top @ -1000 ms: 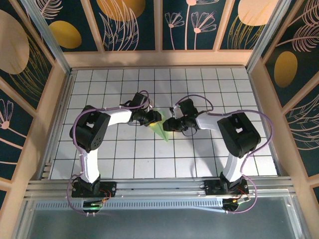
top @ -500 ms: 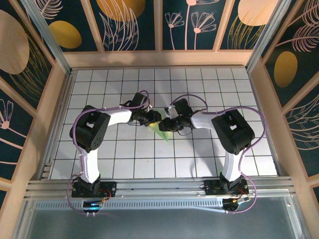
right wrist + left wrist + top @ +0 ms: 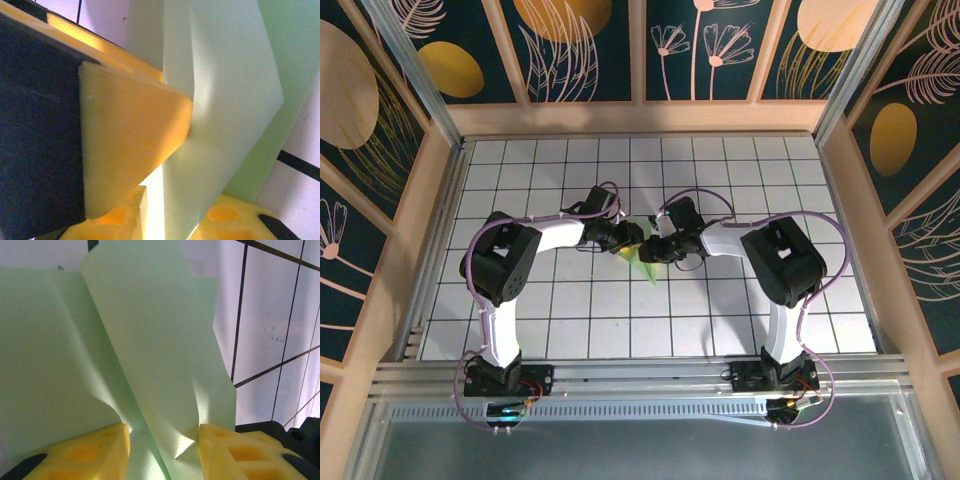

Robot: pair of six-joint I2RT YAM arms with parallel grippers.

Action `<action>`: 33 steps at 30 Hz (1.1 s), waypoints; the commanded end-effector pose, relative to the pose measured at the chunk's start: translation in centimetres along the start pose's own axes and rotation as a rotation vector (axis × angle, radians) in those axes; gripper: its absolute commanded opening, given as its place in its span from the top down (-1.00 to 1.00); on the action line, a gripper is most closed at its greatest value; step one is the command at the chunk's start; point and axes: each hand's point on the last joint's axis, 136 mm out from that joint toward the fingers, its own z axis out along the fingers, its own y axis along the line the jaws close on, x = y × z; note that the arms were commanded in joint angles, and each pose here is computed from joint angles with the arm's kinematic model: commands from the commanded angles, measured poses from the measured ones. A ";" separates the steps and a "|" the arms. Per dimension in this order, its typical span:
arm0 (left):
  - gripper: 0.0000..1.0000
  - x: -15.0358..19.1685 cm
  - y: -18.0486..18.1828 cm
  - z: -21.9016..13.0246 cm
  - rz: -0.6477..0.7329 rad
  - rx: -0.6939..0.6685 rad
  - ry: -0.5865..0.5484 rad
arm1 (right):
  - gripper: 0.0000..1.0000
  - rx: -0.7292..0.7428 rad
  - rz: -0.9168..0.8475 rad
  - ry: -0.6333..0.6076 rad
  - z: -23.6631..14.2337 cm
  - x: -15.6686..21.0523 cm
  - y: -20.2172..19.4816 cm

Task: Fold a paper plane with a square sheet of paper (fold left side to right side)
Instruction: Fourth fold the wing at the center of the table.

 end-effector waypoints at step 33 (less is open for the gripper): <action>0.16 1.5 5.0 1.2 -0.040 -0.167 0.034 | 0.29 -0.106 0.035 -0.088 -2.9 -2.5 -0.3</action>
